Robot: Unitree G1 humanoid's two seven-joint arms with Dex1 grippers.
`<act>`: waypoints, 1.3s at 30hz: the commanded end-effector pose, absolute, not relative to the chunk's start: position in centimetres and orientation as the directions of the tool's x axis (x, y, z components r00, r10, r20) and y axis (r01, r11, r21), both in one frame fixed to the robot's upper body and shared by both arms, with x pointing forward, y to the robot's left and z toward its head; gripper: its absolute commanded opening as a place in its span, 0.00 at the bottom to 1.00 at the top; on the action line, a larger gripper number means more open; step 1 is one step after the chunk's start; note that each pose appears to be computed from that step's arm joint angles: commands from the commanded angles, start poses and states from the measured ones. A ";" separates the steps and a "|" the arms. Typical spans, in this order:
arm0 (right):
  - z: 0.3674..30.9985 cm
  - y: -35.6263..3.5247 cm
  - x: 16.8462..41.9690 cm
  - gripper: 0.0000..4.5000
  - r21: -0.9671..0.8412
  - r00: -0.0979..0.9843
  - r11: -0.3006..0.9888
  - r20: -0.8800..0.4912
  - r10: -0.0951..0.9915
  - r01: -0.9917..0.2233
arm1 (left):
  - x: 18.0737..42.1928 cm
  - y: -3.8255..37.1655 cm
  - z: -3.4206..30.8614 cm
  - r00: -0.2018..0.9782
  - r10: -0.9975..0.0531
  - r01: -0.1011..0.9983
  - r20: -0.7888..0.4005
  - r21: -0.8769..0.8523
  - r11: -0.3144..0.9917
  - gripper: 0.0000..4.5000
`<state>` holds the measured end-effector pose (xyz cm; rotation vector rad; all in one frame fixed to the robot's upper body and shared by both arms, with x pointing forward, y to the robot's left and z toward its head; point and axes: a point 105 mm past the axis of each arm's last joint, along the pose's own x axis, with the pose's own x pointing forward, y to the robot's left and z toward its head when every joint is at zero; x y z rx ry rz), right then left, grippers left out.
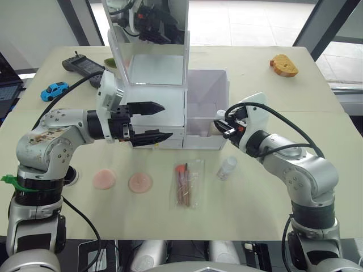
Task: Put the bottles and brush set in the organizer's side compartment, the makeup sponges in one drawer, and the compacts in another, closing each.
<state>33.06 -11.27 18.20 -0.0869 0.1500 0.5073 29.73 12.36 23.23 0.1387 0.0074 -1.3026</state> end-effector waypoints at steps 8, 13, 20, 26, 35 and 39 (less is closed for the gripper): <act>23.2 -11.7 32.3 0.80 -0.086 0.858 0.853 -0.039 0.513 -0.514 | 29.8 11.8 24.2 0.232 -0.970 0.964 -0.075 0.149 0.219 1.00; 28.2 -13.2 30.4 0.99 -0.115 0.788 0.788 0.058 0.614 -0.605 | 30.2 11.5 24.6 0.205 -0.977 0.969 -0.064 0.156 0.193 1.00; 28.4 -21.4 26.3 0.99 -0.235 0.789 0.762 -0.041 0.613 -0.604 | 32.4 15.8 25.9 0.310 -0.949 0.940 -0.055 0.165 0.297 1.00; 25.4 -31.9 23.7 0.99 -0.295 0.913 0.865 -0.096 0.397 -0.407 | 34.5 27.3 27.6 0.614 -0.790 0.782 -0.010 0.148 0.606 1.00; 20.3 -38.5 22.2 0.99 -0.248 0.962 0.932 -0.140 0.236 -0.265 | 33.1 37.7 22.4 0.857 -0.505 0.512 -0.101 0.072 0.856 1.00; 20.4 -39.2 22.4 0.99 -0.227 0.969 0.943 -0.110 0.222 -0.242 | 32.9 38.8 22.5 0.885 -0.458 0.464 -0.084 0.072 0.883 1.00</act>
